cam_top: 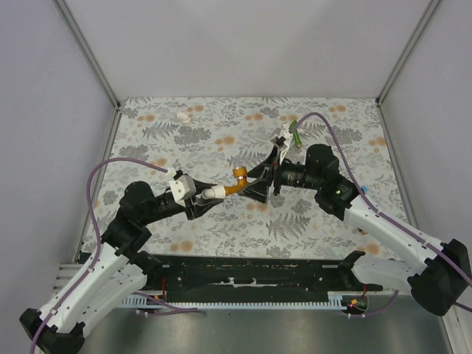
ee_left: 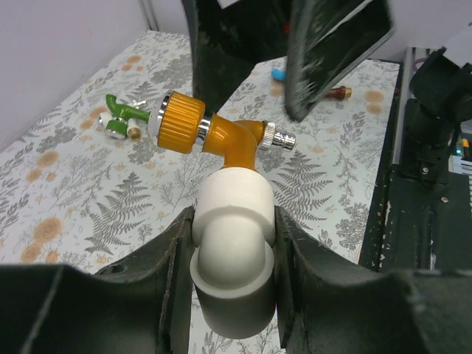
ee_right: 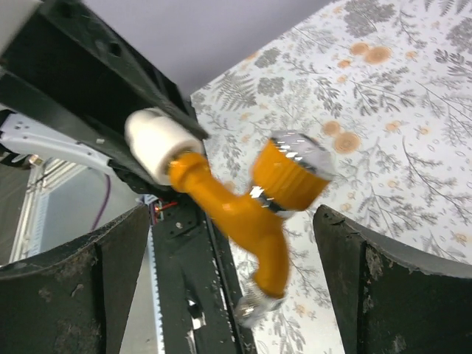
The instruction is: Install the water faucets
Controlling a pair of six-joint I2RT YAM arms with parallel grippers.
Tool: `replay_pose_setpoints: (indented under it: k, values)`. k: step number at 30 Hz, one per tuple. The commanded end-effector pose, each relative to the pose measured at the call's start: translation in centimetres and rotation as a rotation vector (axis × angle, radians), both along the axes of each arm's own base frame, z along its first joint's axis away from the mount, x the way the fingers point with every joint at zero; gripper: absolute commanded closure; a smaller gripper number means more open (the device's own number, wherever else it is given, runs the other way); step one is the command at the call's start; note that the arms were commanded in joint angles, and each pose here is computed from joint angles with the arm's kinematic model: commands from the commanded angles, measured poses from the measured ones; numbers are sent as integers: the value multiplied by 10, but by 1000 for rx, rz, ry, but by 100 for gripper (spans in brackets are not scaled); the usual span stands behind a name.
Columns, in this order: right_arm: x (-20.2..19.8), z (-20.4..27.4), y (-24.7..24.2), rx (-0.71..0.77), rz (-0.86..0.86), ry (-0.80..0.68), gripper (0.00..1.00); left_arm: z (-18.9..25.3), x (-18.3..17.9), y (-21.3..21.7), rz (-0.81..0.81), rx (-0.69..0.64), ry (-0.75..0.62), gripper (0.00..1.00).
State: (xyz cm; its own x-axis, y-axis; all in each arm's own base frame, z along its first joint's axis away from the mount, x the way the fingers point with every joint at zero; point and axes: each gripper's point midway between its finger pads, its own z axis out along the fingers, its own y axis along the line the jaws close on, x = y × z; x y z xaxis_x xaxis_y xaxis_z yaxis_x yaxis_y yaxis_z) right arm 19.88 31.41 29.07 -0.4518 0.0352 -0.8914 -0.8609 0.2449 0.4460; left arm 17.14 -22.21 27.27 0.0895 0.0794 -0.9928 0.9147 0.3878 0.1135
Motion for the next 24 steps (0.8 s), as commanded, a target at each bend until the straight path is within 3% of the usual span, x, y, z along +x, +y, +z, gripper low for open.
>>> replay_pose_setpoints:
  k: [1, 8, 14, 24]
  values:
    - [11, 6, -2, -27, -13, -103, 2, 43, -16, -7, -87, -108, -108, 98]
    - [2, 12, -32, -115, -27, -485, 2, 48, -2, -3, 4, -163, -51, 98]
    - [-16, 20, -48, -89, -1, -796, 2, 51, 0, -11, 1, -260, 104, 98]
    - [-43, 25, -46, -58, 147, -941, 2, 52, -8, -6, 18, -426, 283, 98]
